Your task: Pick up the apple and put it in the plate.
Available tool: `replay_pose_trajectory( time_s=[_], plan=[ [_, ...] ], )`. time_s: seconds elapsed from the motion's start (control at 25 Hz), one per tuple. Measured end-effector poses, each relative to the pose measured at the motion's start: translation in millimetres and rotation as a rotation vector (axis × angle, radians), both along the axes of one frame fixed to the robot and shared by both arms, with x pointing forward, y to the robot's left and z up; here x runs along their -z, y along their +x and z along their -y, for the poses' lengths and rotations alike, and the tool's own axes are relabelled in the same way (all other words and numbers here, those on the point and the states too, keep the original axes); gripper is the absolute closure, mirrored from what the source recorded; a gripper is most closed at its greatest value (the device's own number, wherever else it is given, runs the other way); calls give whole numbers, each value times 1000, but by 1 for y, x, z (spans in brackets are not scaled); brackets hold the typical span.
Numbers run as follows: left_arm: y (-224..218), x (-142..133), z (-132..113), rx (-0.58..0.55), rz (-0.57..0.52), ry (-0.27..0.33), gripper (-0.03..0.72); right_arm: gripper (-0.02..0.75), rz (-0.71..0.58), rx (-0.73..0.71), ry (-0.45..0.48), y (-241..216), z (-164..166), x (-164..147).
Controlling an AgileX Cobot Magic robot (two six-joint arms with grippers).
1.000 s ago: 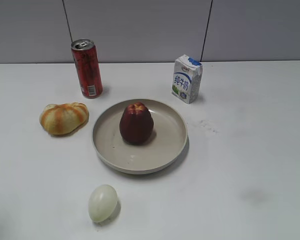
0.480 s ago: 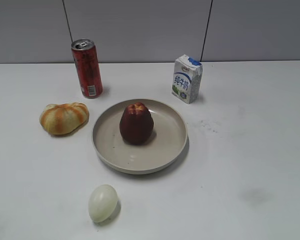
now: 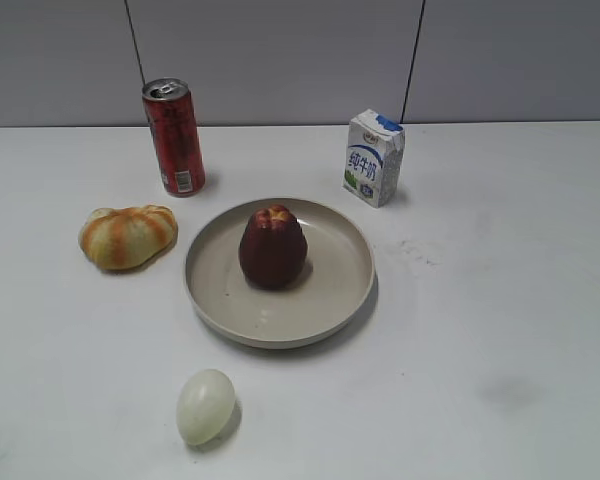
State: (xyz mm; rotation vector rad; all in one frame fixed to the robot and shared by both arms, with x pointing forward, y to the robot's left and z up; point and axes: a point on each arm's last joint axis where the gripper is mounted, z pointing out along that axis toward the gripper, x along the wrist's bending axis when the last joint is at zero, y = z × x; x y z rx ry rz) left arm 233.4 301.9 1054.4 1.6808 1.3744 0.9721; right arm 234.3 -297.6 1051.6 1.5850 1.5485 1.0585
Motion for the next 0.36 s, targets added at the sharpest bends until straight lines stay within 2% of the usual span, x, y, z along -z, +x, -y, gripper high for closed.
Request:
replay_pose_trajectory(
  time_s=[0.36],
  plan=[
    [0, 0, 0, -33, 2, 0, 120, 167, 0, 0, 1, 0, 0, 0]
  ],
)
